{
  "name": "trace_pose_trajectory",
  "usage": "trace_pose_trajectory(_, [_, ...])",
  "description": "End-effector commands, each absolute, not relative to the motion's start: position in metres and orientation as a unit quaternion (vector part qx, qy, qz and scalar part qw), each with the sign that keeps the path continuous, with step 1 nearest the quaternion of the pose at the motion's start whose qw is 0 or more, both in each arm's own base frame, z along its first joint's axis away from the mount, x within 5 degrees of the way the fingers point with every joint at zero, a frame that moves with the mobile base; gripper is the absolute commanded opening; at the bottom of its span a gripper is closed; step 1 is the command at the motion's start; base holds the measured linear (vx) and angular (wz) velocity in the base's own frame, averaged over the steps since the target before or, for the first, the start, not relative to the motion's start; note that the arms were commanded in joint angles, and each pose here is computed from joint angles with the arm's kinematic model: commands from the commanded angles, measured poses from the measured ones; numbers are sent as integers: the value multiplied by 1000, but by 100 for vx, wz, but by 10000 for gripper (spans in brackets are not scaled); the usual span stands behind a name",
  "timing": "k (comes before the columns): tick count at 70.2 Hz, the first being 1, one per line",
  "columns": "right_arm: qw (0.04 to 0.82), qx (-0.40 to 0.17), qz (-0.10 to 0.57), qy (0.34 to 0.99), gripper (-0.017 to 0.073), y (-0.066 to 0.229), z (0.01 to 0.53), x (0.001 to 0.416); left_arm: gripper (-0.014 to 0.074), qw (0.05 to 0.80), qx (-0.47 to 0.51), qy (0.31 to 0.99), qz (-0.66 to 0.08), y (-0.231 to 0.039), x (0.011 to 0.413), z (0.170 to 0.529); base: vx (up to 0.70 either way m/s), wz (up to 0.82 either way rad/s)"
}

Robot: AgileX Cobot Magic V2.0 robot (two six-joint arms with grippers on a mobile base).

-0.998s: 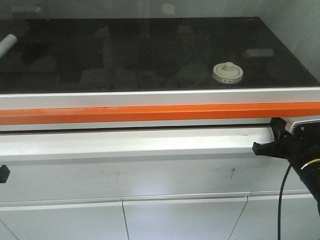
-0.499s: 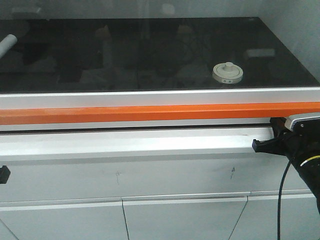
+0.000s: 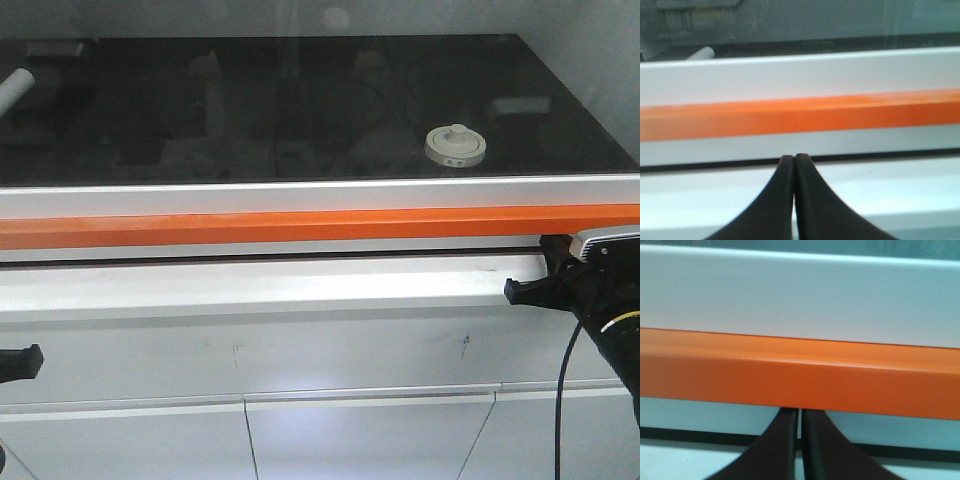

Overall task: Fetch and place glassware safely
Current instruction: 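Move both grippers to the orange sash handle bar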

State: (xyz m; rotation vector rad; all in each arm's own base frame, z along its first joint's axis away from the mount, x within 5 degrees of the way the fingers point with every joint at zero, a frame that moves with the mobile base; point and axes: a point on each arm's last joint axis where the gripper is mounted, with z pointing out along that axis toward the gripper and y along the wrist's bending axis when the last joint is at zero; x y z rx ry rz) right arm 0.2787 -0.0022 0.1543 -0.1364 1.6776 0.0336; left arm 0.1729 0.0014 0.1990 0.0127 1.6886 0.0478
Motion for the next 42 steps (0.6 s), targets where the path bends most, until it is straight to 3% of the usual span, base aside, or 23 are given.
trace_pose_trajectory(1, [757, -62, 13, 650, -1, -2, 187, 282, -7, 704, 4, 710, 23, 1, 186, 207, 0, 0])
trace_pose_trajectory(42, [752, -66, 14, 656, -1, -2, 185, 282, -7, 719, 20, 695, 22, -2, 210, 171, 0, 0])
